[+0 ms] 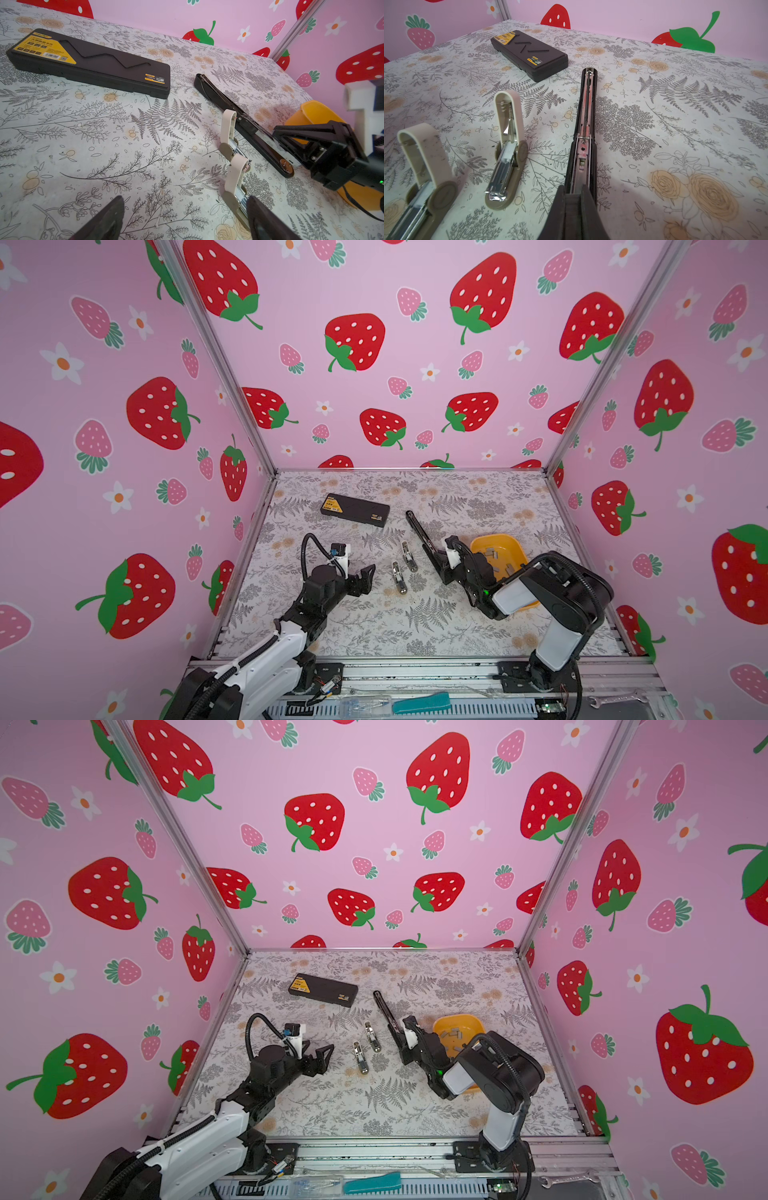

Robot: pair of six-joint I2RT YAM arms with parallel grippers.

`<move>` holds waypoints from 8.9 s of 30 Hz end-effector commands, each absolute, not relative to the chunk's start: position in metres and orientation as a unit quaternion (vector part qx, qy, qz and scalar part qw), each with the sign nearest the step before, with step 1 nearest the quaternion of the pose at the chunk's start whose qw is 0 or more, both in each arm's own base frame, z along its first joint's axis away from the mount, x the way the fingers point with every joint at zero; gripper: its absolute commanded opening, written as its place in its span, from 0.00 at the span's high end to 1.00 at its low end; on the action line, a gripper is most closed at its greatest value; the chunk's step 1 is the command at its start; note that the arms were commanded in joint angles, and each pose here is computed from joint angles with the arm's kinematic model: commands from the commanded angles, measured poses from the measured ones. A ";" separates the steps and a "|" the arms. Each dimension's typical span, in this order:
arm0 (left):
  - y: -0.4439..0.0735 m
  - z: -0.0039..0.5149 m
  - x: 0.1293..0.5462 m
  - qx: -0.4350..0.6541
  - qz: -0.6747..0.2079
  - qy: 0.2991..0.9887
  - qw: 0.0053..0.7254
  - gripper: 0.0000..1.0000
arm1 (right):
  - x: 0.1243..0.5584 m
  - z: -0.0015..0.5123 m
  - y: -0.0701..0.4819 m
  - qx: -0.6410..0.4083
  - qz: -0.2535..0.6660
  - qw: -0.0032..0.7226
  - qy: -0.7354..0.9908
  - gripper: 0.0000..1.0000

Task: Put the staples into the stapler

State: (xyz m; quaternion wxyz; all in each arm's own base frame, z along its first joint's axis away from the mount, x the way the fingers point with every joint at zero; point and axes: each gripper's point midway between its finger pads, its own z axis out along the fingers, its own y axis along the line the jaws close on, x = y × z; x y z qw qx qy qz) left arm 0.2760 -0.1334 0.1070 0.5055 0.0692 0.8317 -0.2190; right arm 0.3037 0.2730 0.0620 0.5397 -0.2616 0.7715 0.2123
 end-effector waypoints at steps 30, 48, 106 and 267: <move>-0.135 0.117 0.279 0.070 -0.220 0.822 0.521 0.07 | 0.308 0.073 0.274 -0.263 0.207 0.551 0.765 1.00; -0.135 0.118 0.279 0.070 -0.220 0.821 0.522 0.07 | 0.311 0.081 0.270 -0.260 0.196 0.561 0.761 1.00; -0.135 0.118 0.280 0.071 -0.220 0.821 0.521 0.07 | 0.301 0.076 0.266 -0.251 0.208 0.536 0.778 1.00; -0.134 0.119 0.279 0.072 -0.217 0.819 0.525 0.07 | 0.310 0.083 0.271 -0.268 0.157 0.496 0.811 0.62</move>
